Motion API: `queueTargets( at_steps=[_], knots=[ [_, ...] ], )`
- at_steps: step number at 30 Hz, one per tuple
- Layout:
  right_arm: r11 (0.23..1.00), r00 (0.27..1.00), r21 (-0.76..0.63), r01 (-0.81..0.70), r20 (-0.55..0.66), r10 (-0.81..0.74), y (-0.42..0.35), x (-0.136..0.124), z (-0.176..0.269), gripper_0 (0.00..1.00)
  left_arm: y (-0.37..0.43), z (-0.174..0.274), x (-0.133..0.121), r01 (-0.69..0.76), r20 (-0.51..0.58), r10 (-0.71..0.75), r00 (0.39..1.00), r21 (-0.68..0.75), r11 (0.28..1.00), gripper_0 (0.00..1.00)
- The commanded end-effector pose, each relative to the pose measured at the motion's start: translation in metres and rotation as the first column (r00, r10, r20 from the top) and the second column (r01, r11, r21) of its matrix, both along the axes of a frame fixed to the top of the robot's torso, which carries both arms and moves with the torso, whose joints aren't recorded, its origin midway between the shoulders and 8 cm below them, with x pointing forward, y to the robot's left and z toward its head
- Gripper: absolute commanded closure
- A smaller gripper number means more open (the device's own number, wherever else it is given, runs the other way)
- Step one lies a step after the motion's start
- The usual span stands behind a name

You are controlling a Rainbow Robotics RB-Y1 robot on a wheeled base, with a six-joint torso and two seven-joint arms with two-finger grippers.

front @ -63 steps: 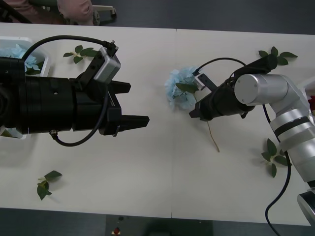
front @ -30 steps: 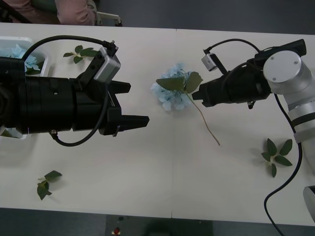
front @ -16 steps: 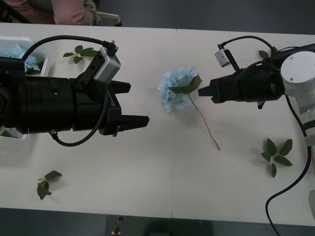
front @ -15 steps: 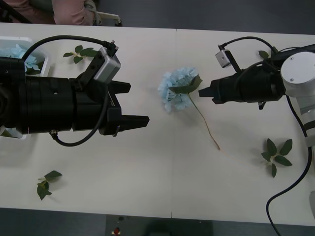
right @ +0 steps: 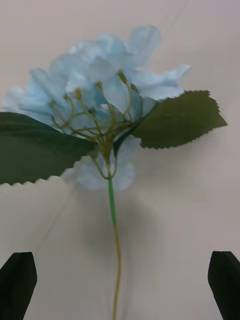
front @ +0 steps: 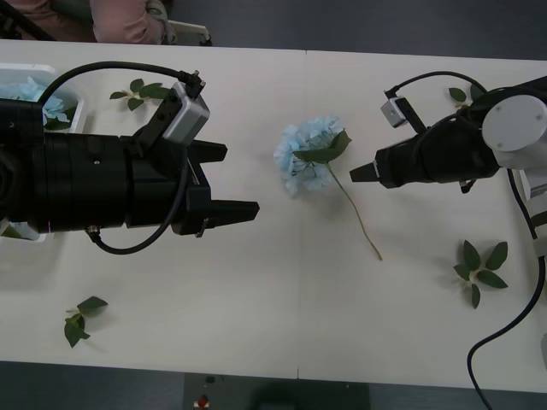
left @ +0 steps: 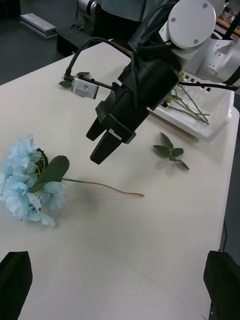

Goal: Put the red flowers into the right box and the blue flowers into the left box

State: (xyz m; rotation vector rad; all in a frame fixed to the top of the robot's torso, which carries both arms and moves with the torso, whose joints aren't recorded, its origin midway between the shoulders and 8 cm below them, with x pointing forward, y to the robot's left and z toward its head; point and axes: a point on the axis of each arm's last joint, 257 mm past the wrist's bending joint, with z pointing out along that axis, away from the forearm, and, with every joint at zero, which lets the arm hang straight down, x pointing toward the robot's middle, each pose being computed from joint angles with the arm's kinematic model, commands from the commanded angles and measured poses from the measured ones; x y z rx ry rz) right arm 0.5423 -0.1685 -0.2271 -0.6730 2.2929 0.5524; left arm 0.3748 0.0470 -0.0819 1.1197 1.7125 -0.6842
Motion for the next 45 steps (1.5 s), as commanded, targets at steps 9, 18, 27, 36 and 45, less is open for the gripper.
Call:
queueTargets(
  at_steps=[9, 18, 27, 36, 45],
  knots=[
    [0.990, 1.000, -0.139, 0.002, 0.029, 0.002, 0.008, 0.005, -0.018, 0.00, -0.005, 0.020, -0.002, 0.023, 0.075, -0.023, 0.997, -0.009, 1.000, 0.00],
    [0.984, 1.000, -0.178, 0.008, 0.028, -0.003, 0.033, 0.004, -0.035, 0.00, -0.005, 0.020, -0.002, 0.023, 0.075, -0.023, 0.997, -0.009, 1.000, 0.00],
    [0.984, 1.000, -0.181, 0.002, 0.029, 0.003, 0.057, 0.001, -0.043, 0.00, -0.005, 0.020, -0.002, 0.023, 0.075, -0.023, 0.997, -0.009, 1.000, 0.00],
    [0.985, 1.000, -0.172, 0.010, 0.030, -0.005, 0.067, 0.003, -0.054, 0.00, -0.005, 0.020, -0.002, 0.023, 0.075, -0.023, 0.997, -0.009, 1.000, 0.00],
    [0.981, 1.000, -0.193, 0.014, 0.012, -0.011, 0.060, 0.001, -0.063, 0.17, -0.005, 0.020, -0.002, 0.023, 0.075, -0.023, 0.997, -0.009, 1.000, 0.00]
  ],
)
